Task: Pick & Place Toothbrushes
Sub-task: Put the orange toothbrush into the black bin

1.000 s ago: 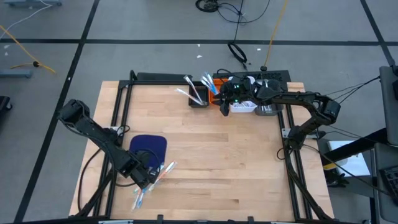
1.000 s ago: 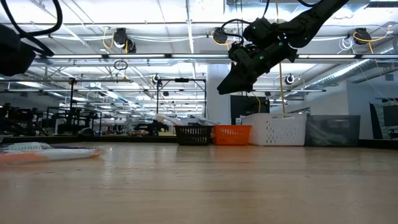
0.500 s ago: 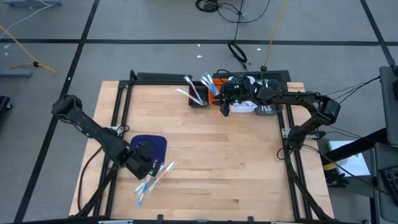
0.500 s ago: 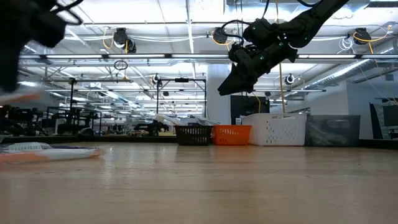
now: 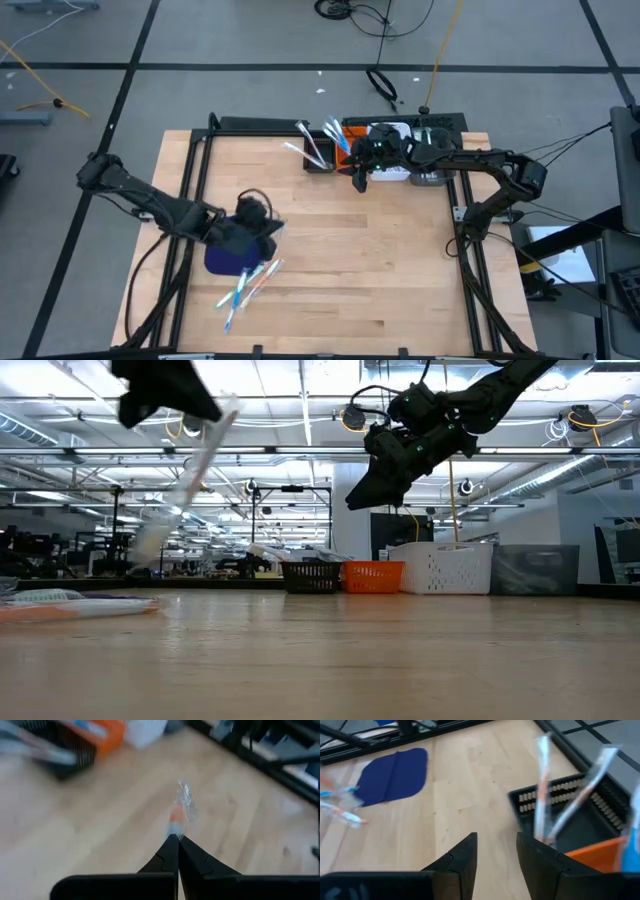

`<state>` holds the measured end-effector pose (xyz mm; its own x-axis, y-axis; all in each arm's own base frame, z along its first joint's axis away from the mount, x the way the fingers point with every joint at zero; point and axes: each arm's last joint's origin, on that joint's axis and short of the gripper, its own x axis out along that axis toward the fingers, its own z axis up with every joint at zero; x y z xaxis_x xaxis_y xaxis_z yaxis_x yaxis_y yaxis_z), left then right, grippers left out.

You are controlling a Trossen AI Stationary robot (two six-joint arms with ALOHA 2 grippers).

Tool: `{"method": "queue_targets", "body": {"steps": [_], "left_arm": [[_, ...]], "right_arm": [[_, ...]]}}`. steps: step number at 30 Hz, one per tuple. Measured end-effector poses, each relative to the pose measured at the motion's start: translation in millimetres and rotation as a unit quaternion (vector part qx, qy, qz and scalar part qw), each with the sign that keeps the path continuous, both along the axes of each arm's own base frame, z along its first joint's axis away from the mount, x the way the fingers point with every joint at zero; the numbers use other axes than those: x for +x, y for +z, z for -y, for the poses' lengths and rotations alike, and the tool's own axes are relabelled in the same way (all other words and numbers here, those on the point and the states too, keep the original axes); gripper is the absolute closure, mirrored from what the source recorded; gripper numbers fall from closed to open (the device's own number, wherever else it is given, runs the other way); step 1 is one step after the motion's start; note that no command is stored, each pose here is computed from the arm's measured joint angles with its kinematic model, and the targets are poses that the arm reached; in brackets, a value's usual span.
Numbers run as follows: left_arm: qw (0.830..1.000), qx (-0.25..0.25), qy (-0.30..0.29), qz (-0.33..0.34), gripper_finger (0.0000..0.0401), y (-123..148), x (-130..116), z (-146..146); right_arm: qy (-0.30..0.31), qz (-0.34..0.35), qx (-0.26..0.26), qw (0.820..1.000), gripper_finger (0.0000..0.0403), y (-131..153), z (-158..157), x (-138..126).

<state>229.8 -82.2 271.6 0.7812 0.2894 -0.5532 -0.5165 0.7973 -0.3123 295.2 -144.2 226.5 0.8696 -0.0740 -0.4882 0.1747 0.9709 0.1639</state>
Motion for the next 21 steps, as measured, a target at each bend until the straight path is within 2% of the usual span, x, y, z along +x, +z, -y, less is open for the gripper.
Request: {"method": "queue_targets", "body": {"steps": [6,12,21], "left_arm": [[0.996,0.074,0.001,0.053,0.0401,14.7,18.3,-24.1],[0.986,0.127,0.0,0.107,0.0401,28.0,32.0,-38.9],[0.974,0.169,0.008,0.148,0.0401,32.5,48.0,-49.3]], "right_arm": [[0.036,0.011,-0.008,0.999,0.0273,2.0,-20.3,10.4],[0.073,0.052,-0.022,0.996,0.0273,9.6,-42.7,22.5],[0.109,0.137,-0.04,0.984,0.0273,25.7,-69.5,35.7]]}}
